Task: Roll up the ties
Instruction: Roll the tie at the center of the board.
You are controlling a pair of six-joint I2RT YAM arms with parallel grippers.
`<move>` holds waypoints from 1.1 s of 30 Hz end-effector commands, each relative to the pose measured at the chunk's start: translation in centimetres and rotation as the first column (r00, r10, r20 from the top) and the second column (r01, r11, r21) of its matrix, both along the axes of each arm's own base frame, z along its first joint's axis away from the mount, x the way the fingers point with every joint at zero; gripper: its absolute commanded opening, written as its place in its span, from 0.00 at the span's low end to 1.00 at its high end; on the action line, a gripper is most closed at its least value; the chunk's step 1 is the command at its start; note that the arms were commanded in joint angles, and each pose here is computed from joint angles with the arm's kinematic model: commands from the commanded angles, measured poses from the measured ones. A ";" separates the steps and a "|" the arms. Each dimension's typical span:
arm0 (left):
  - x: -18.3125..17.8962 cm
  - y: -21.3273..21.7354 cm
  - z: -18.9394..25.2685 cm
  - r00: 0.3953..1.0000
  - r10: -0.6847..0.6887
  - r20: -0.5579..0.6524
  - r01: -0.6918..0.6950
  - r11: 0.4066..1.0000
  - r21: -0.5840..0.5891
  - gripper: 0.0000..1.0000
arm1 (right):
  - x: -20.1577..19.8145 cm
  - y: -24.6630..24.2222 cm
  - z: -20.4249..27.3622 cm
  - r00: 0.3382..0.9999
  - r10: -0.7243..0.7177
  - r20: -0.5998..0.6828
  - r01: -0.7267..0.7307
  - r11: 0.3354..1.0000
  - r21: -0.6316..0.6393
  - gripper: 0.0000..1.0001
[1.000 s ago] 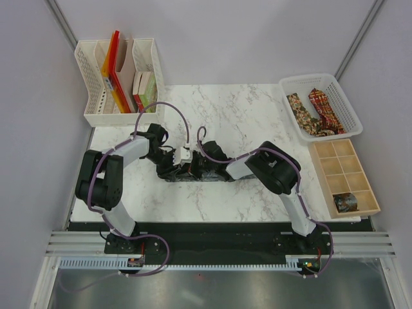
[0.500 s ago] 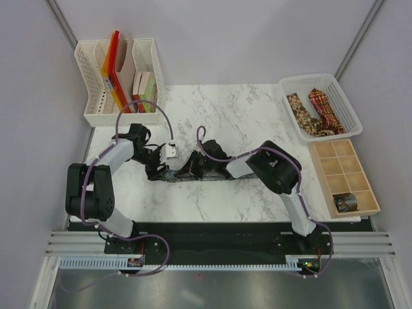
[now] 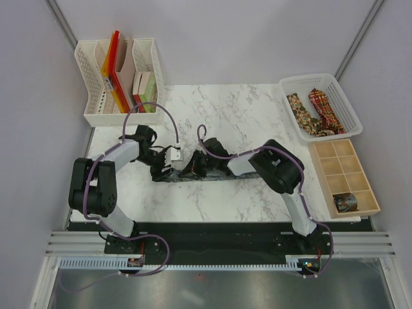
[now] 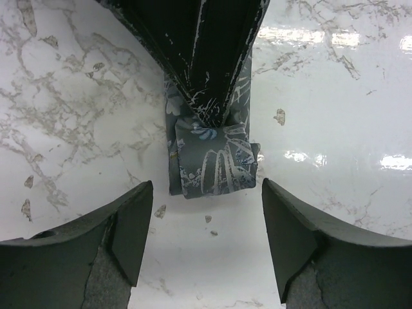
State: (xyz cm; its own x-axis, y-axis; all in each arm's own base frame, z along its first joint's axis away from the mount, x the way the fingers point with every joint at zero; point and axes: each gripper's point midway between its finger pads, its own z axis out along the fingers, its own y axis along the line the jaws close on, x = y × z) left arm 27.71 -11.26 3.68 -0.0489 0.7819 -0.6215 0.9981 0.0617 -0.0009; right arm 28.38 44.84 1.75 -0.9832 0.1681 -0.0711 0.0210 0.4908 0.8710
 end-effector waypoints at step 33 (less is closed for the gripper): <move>-1.2 -3.8 -4.0 0.990 -0.008 -0.142 0.031 0.987 0.159 0.36 | -0.5 -3.0 3.1 1.000 0.021 -0.003 -0.021 1.000 0.001 0.22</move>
State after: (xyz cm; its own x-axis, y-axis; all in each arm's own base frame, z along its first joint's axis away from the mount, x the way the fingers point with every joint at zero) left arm 27.46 -16.60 2.34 -0.0599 0.8182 -0.5718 0.9977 0.0318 -0.0591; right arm 28.25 42.31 2.14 -0.9830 0.1734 -0.0602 0.0375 0.5107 0.8589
